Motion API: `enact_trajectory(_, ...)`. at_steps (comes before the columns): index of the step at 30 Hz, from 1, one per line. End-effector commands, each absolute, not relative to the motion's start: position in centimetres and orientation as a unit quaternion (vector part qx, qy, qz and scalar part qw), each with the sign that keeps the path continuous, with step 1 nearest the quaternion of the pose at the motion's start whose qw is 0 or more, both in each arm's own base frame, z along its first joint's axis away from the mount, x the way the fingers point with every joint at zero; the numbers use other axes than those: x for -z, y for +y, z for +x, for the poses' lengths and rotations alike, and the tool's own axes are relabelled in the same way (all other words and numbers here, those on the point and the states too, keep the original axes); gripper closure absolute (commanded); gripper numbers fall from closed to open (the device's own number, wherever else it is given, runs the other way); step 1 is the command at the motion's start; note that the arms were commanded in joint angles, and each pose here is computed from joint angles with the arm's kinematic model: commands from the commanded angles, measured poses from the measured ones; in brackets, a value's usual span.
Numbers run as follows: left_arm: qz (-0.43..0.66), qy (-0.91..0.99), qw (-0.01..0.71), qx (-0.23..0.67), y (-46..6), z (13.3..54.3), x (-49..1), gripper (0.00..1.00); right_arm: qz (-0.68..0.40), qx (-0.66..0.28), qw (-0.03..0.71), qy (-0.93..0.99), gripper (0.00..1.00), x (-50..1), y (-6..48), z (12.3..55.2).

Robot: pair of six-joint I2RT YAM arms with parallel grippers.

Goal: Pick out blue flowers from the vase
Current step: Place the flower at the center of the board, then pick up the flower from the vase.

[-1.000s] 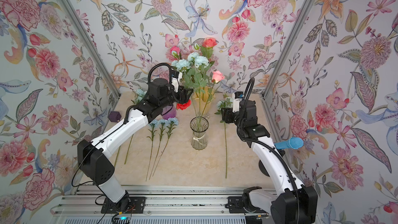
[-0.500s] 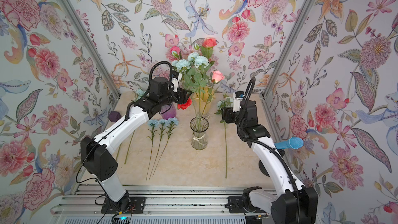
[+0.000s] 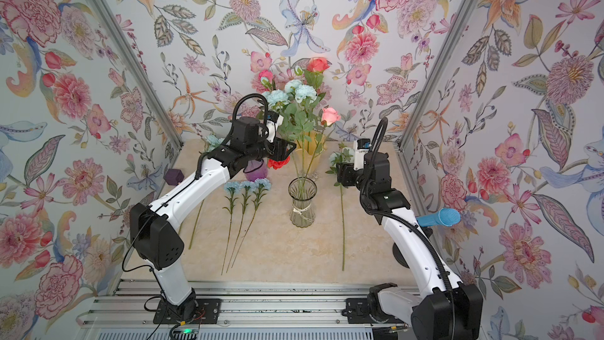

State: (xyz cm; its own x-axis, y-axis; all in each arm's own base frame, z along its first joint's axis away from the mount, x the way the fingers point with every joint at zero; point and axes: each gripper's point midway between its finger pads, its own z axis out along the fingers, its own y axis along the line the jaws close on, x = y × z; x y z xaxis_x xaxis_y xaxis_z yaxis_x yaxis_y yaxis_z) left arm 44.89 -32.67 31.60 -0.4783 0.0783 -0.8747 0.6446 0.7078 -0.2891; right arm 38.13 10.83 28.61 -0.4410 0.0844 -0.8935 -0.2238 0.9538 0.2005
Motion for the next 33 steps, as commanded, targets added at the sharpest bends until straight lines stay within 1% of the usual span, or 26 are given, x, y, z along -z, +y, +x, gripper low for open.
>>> enact_trajectory(1, 0.235, 0.795, 0.458, 0.321, -32.9, 44.8, -32.4, 0.47, -0.035, -0.146, 0.538, 0.829, 0.31, -29.1, 10.6, 38.0)
enact_trajectory(5, 0.238, 0.793, 0.457, 0.326, -33.0, 44.6, -32.5, 0.54, -0.034, -0.144, 0.539, 0.829, 0.31, -29.1, 10.5, 38.0)
enact_trajectory(15, 0.241, 0.792, 0.454, 0.33, -33.4, 45.0, -31.9, 0.63, -0.035, -0.147, 0.539, 0.829, 0.31, -29.1, 10.6, 38.0)
enact_trajectory(19, 0.242, 0.788, 0.454, 0.337, -33.7, 44.9, -32.1, 0.69, -0.034, -0.146, 0.542, 0.827, 0.31, -29.3, 10.5, 37.9)
enact_trajectory(22, 0.243, 0.786, 0.456, 0.339, -33.7, 44.9, -32.2, 0.76, -0.035, -0.147, 0.545, 0.825, 0.31, -29.4, 10.5, 37.9)
enact_trajectory(29, 0.255, 0.756, 0.476, 0.37, -34.2, 43.8, -34.2, 0.87, -0.034, -0.148, 0.545, 0.825, 0.31, -29.3, 10.5, 37.9)
enact_trajectory(33, 0.253, 0.737, 0.504, 0.372, -33.7, 43.2, -36.2, 0.92, -0.034, -0.149, 0.546, 0.824, 0.31, -29.4, 10.6, 37.9)
